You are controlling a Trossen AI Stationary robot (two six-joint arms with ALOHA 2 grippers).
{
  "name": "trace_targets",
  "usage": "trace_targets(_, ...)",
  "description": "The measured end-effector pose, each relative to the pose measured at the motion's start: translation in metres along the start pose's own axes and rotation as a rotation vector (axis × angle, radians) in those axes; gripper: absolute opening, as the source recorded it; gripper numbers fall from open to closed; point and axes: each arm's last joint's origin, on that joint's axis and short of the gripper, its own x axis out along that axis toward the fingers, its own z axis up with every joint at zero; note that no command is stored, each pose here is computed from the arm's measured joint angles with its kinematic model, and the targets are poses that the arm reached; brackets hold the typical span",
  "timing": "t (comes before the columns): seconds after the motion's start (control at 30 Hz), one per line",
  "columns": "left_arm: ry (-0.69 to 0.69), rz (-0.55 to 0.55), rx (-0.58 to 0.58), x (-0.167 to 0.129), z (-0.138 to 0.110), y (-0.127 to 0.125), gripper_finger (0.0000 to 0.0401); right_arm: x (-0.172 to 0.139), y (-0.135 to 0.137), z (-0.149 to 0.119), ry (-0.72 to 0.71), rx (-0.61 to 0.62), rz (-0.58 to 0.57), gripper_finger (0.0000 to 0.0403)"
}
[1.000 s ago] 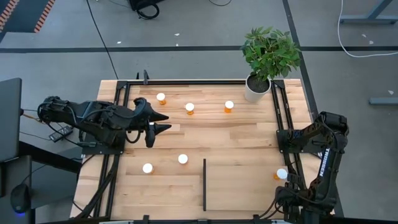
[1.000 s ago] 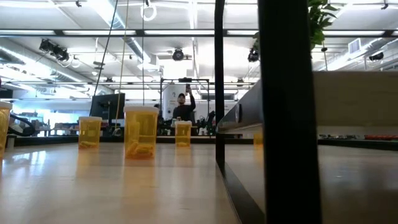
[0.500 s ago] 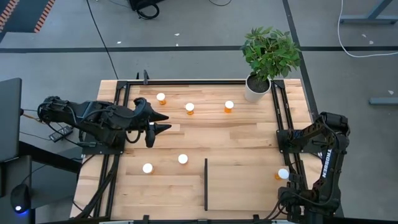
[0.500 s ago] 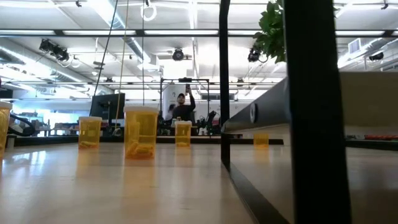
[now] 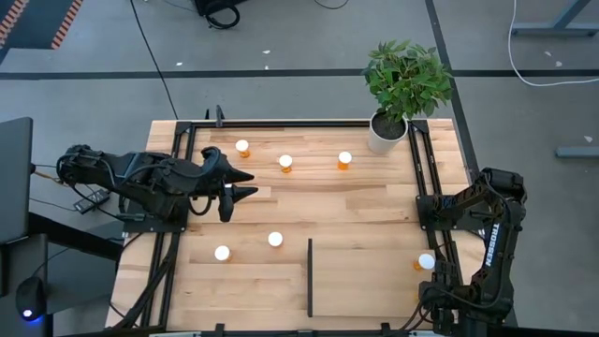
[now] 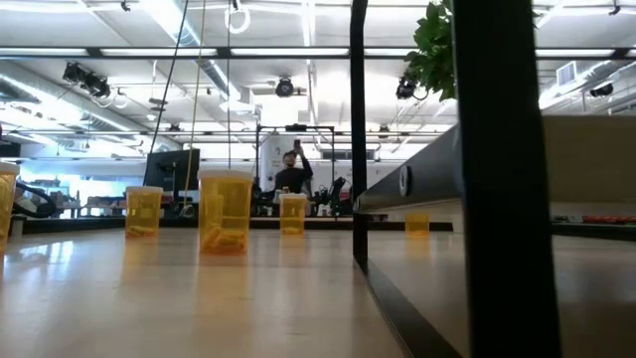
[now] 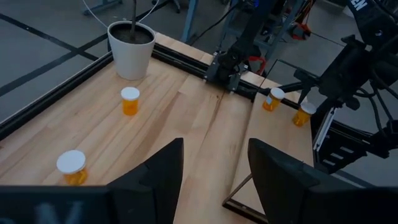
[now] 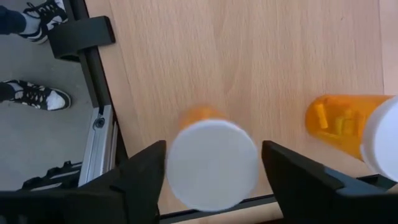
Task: Pick and place medicine bottles onto shelf by color
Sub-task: Put the orange pill bottle on the shelf aligned with the other orange pill bottle, then put the orange pill bottle on the shelf aligned with the other orange pill bottles
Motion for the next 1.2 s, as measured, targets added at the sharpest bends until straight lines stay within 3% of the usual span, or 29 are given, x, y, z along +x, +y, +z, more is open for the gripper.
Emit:
trace_targets(0.13,0.000,0.000,-0.001,0.000,0.000,0.000,0.0188,-0.001,0.000,0.000,0.001,0.000,0.003,0.0307)
trace_targets(0.3,0.000,0.000,0.000,0.000,0.000,0.000,0.0185,-0.014,-0.008,0.003,0.005,0.008,0.043,0.0319)
trace_targets(0.63,0.000,0.000,0.000,0.000,0.000,0.000,0.0187,-0.068,-0.057,0.027,-0.045,0.073,0.157,0.0319)
trace_targets(0.93,0.000,0.000,0.001,0.000,0.000,0.000,0.0188,-0.072,-0.104,0.112,-0.200,0.097,0.080,0.0307)
trace_targets(1.2,0.000,0.000,0.001,0.000,0.000,0.000,0.0186,-0.053,-0.169,0.207,-0.296,0.270,-0.006,0.0300)
